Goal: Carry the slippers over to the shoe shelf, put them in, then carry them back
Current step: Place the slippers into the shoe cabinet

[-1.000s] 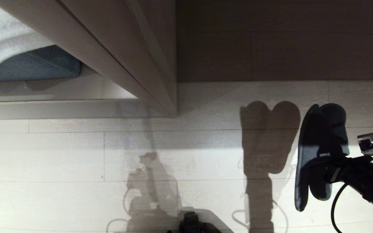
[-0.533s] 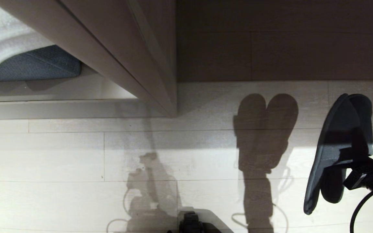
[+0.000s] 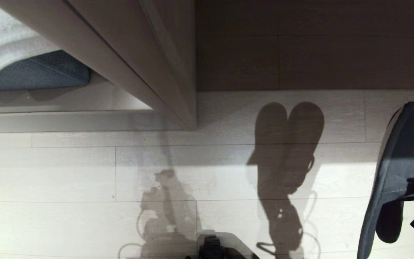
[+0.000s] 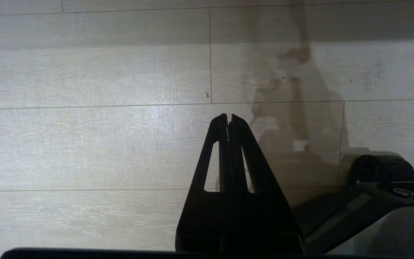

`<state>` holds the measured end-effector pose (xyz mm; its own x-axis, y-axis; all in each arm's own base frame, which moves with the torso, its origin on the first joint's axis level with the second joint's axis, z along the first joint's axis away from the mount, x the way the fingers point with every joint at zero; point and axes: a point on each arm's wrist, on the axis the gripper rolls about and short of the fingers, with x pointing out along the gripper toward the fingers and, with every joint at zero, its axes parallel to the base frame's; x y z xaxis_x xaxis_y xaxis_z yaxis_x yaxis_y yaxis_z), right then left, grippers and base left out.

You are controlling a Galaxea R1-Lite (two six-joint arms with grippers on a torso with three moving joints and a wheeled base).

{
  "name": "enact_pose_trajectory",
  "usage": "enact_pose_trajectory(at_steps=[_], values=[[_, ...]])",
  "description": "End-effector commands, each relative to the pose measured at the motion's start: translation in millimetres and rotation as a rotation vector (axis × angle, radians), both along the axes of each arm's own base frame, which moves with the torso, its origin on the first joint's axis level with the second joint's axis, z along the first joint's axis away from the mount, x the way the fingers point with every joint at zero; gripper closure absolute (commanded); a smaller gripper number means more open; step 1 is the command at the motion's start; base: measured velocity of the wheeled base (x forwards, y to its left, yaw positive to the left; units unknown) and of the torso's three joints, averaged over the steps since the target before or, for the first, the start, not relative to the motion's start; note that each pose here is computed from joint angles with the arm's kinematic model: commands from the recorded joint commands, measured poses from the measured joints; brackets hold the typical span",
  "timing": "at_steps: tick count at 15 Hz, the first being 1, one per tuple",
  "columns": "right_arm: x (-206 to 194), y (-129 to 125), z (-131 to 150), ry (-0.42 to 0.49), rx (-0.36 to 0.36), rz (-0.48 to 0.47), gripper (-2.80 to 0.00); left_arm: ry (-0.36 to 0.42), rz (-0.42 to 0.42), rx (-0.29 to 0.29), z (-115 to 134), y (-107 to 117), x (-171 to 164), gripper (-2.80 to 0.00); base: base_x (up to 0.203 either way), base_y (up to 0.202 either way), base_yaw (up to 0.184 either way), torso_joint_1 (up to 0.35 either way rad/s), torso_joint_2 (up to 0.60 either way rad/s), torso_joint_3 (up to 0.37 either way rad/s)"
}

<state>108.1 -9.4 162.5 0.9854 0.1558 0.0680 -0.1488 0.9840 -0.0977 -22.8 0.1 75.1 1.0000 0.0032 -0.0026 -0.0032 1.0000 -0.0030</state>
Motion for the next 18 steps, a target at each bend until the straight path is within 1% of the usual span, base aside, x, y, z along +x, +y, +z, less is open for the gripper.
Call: enact_pose_trajectory(at_steps=[1,3,4,6,9,11,12,15,18], values=[[-30.8,5.4,10.9,-0.083,-0.008,0.034,0.00,0.001,0.001,0.000,0.0,0.0,0.0,0.00,0.000,0.000,0.000,0.000,0.00,0.000],[-57.1,10.7,12.1,-0.073,0.005,0.100,0.00,0.001,0.000,0.000,0.0,0.0,0.0,0.00,0.000,0.000,0.000,0.000,0.00,0.000],[-69.8,13.8,10.7,-0.060,0.008,0.150,0.00,0.001,0.001,0.000,0.0,0.0,0.0,0.00,0.000,0.000,0.000,0.000,0.00,0.000],[-91.5,19.1,2.8,-0.001,0.018,0.268,0.00,0.001,0.001,0.000,0.0,0.0,0.0,0.00,0.000,0.000,0.000,0.000,0.00,0.000],[-115.0,21.7,-9.0,-0.017,0.011,0.381,0.00,0.001,0.001,0.000,0.0,0.0,0.0,0.00,0.000,0.000,0.000,0.000,0.00,0.000],[-126.8,21.0,-18.8,-0.039,0.010,0.372,0.00,0.001,0.001,0.001,0.0,0.0,0.0,0.00,0.000,0.000,0.000,0.000,0.00,0.000],[-131.1,20.3,-23.7,-0.056,0.015,0.346,0.00,0.001,0.000,0.003,0.0,0.0,0.0,0.00,0.000,0.000,0.000,0.000,0.00,0.000],[-139.2,18.3,-38.9,-0.101,0.047,0.260,0.00,0.001,0.001,0.003,0.0,0.0,0.0,0.00,0.000,0.000,0.000,0.000,0.00,0.000],[-138.5,15.4,-56.7,-0.119,0.066,0.122,0.00,0.001,0.000,0.000,0.0,0.0,0.0,0.00,0.000,0.000,0.000,0.000,0.00,0.000]])
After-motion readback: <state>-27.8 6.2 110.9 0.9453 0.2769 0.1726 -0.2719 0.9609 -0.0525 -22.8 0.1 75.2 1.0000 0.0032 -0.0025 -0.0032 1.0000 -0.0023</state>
